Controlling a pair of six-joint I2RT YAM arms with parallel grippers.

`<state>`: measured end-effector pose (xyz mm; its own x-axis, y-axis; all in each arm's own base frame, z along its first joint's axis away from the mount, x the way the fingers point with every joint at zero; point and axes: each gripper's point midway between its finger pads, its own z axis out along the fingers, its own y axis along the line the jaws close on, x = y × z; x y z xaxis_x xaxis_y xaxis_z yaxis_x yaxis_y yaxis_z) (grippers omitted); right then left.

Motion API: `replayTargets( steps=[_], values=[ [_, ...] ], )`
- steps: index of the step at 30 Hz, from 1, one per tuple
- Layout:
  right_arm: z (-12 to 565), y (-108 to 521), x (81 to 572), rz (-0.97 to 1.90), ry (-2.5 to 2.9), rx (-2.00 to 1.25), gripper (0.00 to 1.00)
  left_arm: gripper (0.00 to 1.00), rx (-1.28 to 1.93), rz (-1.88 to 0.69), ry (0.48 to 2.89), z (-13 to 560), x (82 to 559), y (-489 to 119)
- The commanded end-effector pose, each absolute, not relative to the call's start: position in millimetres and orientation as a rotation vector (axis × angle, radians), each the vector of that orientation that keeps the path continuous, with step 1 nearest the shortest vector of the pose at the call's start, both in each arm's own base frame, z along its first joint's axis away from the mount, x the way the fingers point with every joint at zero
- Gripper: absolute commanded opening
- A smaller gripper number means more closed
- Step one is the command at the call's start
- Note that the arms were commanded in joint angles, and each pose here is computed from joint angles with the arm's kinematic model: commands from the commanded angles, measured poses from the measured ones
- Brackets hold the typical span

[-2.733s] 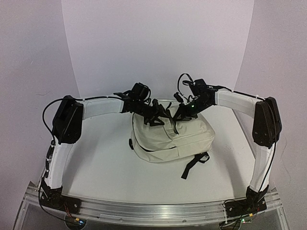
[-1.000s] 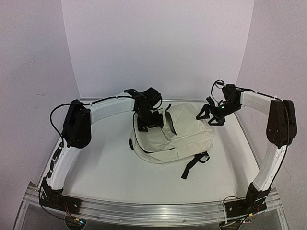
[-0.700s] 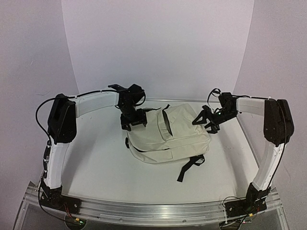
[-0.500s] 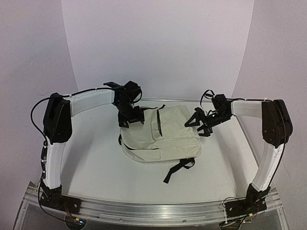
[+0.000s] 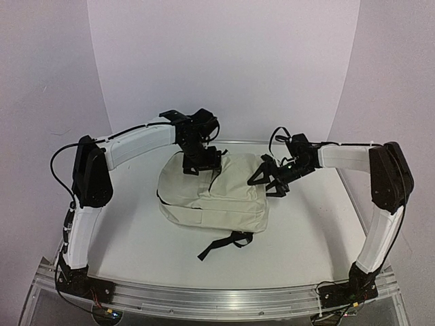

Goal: Pack the student bag
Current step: Adjust the student bag at the center of the board.

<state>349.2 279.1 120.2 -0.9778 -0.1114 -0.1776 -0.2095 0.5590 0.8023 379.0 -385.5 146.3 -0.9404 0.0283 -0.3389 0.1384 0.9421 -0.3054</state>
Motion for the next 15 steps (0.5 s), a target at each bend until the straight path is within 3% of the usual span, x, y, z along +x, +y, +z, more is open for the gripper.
replayTargets(
  steps=[1, 5, 9, 15],
  values=[
    [186.6, 276.6, 385.7, 1.198, 2.461, -0.449, 0.82, 0.75, 0.112, -0.279, 2.793, 128.5, 381.5, -366.4],
    [204.9, 276.8, 399.8, 1.128, 2.412, -0.472, 0.78, 0.72, 0.162, -0.272, 2.809, 119.8, 379.8, -368.7],
    [213.6, 284.8, 407.7, 1.074, 2.383, -0.502, 0.69, 0.79, 0.198, -0.341, 2.793, 118.0, 383.1, -380.4],
    [224.8, 304.7, 415.7, 0.985, 2.339, -0.548, 0.57, 0.81, 0.169, -0.405, 2.766, 113.7, 395.4, -388.3]
  ],
)
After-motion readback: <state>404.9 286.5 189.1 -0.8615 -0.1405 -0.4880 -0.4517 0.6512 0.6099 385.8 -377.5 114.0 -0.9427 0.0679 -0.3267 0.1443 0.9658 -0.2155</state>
